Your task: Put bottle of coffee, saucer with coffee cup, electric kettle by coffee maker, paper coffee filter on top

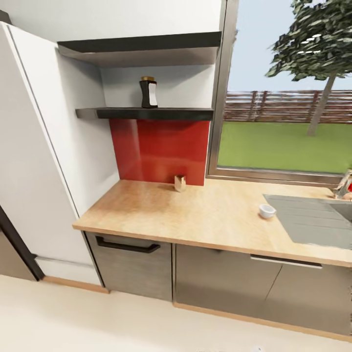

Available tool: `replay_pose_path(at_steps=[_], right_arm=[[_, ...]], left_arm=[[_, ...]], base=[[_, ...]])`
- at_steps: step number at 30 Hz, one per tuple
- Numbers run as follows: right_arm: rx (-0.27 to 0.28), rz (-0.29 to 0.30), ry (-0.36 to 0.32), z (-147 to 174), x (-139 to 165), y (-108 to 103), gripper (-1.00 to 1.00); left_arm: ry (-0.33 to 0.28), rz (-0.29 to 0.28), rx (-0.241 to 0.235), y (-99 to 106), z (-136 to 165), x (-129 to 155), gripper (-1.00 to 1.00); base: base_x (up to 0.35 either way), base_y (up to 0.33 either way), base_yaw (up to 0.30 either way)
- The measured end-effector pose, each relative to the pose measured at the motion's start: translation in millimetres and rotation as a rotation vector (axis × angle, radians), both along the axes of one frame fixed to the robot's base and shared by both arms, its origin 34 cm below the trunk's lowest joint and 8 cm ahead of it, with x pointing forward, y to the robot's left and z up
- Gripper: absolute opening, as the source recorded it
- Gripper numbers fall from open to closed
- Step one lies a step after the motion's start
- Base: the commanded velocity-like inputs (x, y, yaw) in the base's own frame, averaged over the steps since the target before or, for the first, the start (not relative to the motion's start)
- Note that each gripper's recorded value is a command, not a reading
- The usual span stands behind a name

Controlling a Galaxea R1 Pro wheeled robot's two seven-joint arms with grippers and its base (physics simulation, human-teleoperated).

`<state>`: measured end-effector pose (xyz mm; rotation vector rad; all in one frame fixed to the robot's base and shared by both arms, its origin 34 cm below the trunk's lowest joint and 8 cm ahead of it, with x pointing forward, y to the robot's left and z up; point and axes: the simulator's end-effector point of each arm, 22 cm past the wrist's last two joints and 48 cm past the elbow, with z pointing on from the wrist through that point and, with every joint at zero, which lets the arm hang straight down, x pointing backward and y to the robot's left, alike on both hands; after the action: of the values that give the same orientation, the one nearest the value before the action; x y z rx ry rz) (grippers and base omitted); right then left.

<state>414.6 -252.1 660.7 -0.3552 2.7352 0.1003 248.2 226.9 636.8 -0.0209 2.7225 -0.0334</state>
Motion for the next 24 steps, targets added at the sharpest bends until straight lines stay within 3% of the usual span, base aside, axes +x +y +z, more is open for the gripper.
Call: replay_pose_path(at_steps=[15, 24], right_arm=[[-0.005, -0.002, -0.009, 2.7, 0.9, -1.7, 1.00], [-0.007, 0.000, -0.011, 3.2, 1.8, -1.0, 1.00]], left_arm=[[-0.013, 0.003, 0.000, 2.1, 1.7, 2.7, 1.00], [-0.007, 0.004, 0.000, 2.0, 1.1, -1.7, 1.00]], base=[[0.136, 0.335, -0.258], [0.084, 0.333, -0.039]])
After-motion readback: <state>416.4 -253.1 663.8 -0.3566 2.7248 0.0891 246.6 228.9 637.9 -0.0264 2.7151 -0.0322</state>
